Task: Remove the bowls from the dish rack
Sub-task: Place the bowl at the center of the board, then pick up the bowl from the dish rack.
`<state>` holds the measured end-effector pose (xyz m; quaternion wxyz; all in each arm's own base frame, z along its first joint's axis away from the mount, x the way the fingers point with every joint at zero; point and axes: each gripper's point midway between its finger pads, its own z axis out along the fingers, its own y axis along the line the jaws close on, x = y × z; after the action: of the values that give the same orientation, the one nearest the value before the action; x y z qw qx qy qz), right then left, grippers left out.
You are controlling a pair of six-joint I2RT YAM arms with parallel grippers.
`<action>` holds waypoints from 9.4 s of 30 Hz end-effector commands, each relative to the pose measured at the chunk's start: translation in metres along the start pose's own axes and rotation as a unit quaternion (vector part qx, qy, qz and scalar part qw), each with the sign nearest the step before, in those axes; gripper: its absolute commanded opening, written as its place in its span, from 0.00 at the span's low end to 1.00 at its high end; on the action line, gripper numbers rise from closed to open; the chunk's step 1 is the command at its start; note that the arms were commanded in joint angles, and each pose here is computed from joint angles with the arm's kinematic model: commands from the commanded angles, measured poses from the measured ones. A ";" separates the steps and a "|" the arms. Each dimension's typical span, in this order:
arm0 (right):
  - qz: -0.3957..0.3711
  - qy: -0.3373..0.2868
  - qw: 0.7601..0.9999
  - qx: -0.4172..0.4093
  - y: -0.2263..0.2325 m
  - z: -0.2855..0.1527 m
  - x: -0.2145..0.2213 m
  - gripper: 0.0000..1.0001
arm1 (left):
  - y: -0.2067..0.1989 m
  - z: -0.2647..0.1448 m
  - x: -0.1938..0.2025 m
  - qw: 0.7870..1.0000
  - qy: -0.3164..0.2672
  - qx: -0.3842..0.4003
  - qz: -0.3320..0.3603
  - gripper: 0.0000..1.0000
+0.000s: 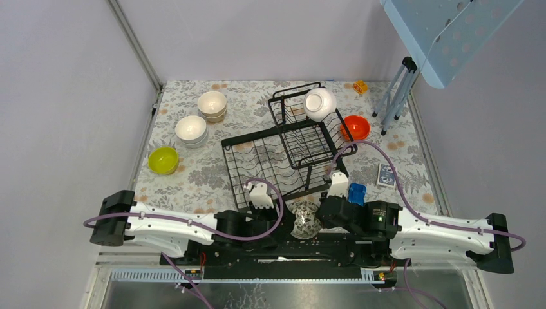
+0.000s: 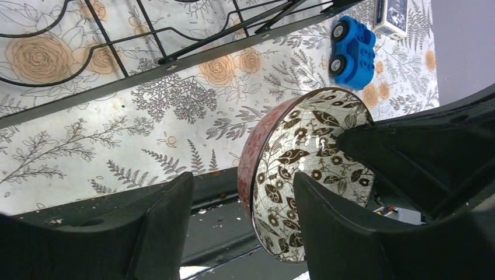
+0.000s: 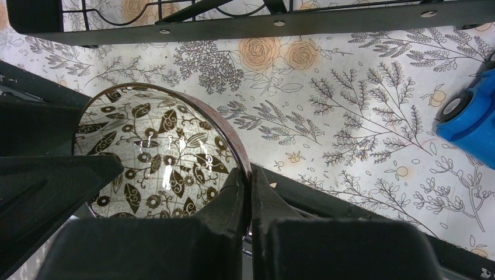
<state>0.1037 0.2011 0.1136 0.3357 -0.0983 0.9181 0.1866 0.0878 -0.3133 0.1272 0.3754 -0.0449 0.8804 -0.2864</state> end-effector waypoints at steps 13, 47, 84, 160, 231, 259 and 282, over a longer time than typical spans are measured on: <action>0.035 -0.030 0.998 -0.040 0.032 -0.005 -0.024 0.00 | -0.008 0.003 -0.006 1.000 -0.007 -0.016 0.019 0.30; 0.013 -0.012 0.995 -0.102 0.056 -0.015 -0.024 0.77 | -0.036 -0.008 -0.029 0.997 -0.029 0.012 0.073 0.00; -0.089 0.055 0.945 -0.309 0.087 -0.014 0.048 1.00 | 0.180 -0.043 -0.252 0.946 -0.223 -0.234 -0.038 0.00; -0.049 0.046 0.953 -0.296 0.095 -0.014 0.041 1.00 | 0.230 -0.072 -0.257 0.901 -0.273 -0.211 -0.263 0.99; 0.259 -0.394 0.872 -0.131 -0.091 -0.016 -0.394 0.91 | -0.131 0.055 -0.349 0.938 -0.210 0.272 0.045 0.88; 0.276 -0.331 0.883 -0.185 -0.079 0.023 -0.370 0.90 | -0.107 0.119 -0.323 0.964 -0.155 0.214 0.031 0.70; 0.286 -0.318 0.873 -0.234 -0.065 0.016 -0.353 0.80 | -0.088 0.140 -0.313 0.974 -0.145 0.174 0.032 0.63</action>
<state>0.4142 0.1625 0.2972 0.5082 0.1722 0.7002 0.4709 0.3911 -0.3618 0.2946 0.5027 0.0140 0.7550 -0.4208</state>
